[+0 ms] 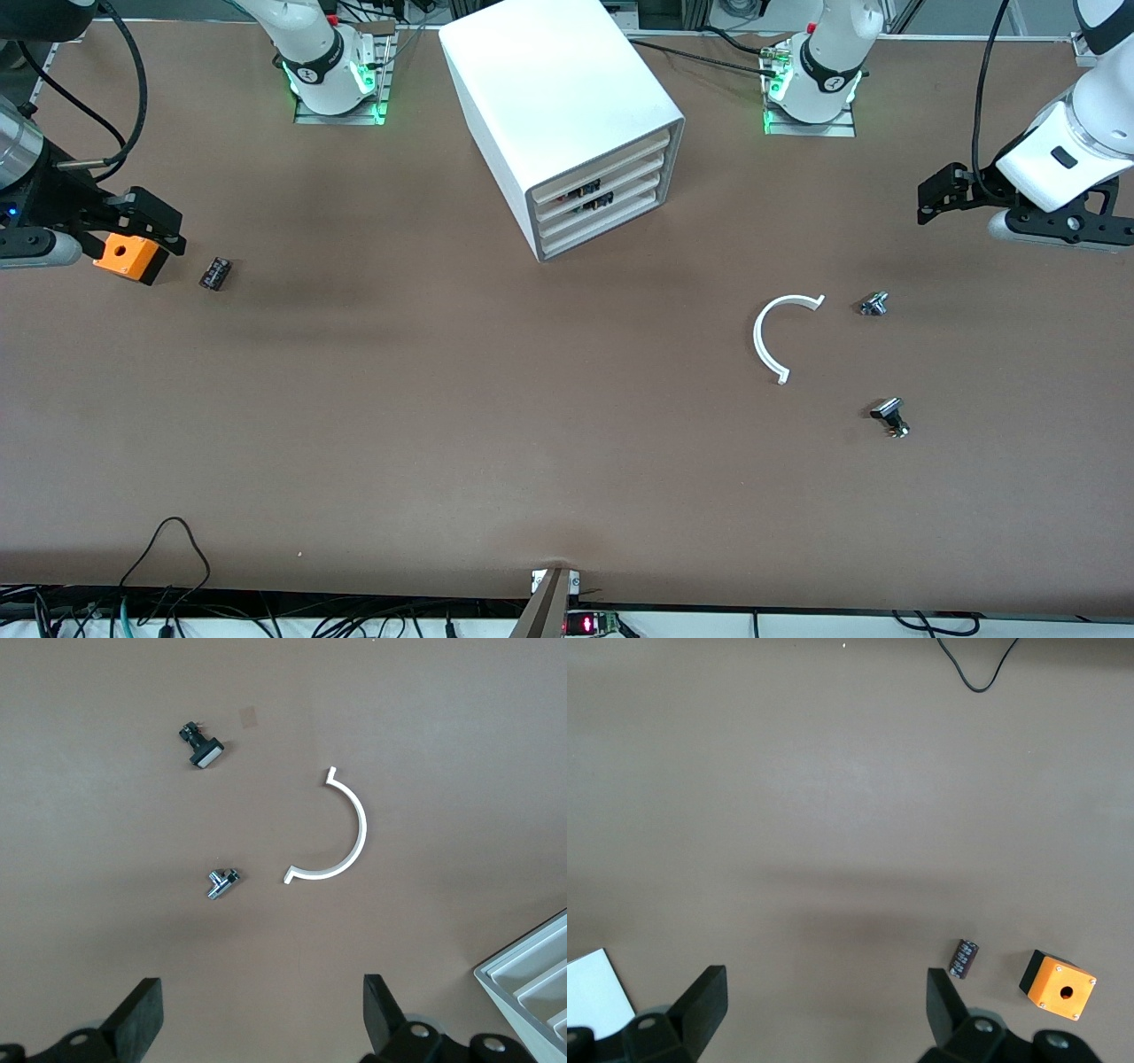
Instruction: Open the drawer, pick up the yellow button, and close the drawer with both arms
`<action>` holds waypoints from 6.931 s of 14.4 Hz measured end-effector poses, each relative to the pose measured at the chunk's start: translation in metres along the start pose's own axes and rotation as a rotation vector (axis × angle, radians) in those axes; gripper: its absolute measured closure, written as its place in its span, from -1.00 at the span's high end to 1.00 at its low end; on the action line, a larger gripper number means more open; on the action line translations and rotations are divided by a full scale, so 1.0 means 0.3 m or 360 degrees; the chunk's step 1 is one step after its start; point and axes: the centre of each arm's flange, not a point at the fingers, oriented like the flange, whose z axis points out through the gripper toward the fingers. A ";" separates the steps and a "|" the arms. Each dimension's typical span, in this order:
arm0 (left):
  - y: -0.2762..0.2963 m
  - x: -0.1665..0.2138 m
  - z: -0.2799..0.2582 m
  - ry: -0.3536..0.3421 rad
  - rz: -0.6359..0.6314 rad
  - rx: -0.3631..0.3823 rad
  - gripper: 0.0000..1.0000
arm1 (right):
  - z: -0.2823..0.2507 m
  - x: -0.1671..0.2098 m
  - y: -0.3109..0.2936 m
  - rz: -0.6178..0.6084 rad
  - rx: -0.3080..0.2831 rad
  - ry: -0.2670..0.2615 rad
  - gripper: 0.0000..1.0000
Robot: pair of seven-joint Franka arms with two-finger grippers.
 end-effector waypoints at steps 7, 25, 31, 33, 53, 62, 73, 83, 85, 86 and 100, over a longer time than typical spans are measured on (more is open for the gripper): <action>0.000 -0.003 -0.009 -0.0004 0.0000 0.0000 0.99 | 0.012 -0.004 0.012 0.0003 -0.0028 -0.0029 0.99; 0.380 0.060 0.404 -0.0623 0.0292 -0.1004 0.85 | 0.769 0.128 0.031 0.0146 0.0057 -0.0576 0.99; 0.533 0.030 0.716 -0.0432 0.0468 -0.1549 0.88 | 0.828 0.171 -0.158 0.0489 -0.0029 -0.0574 0.99; 0.591 -0.017 0.804 -0.0389 0.0528 -0.1599 0.88 | 0.833 0.190 -0.216 0.0599 -0.0016 -0.0578 0.99; 0.878 -0.316 1.021 -0.0314 0.0735 -0.1822 -0.27 | 0.702 0.262 -0.609 0.1101 0.0288 -0.0516 0.82; 0.764 -0.190 0.997 -0.0218 0.0840 -0.1747 -0.72 | 0.637 0.311 -0.727 0.1254 0.0477 -0.0542 0.96; 0.514 0.110 0.988 -0.0105 0.0878 -0.1661 -0.48 | 0.483 0.131 -1.277 0.1624 0.0481 -0.0448 0.96; 0.373 0.236 0.684 -0.0439 0.0668 -0.1282 1.00 | 0.529 -0.156 -1.692 0.1932 0.0322 -0.0417 0.98; 0.358 0.252 0.607 -0.0500 0.0630 -0.1122 1.00 | 0.581 -0.220 -1.771 0.1931 0.0271 -0.0379 0.98; 0.347 0.261 0.572 -0.0510 0.0622 -0.1028 1.00 | 0.614 -0.255 -1.810 0.1931 0.0243 -0.0372 0.98; 0.285 0.396 0.270 -0.0253 0.0658 -0.0076 1.00 | 0.717 -0.314 -1.895 0.1962 0.0184 -0.0421 -0.18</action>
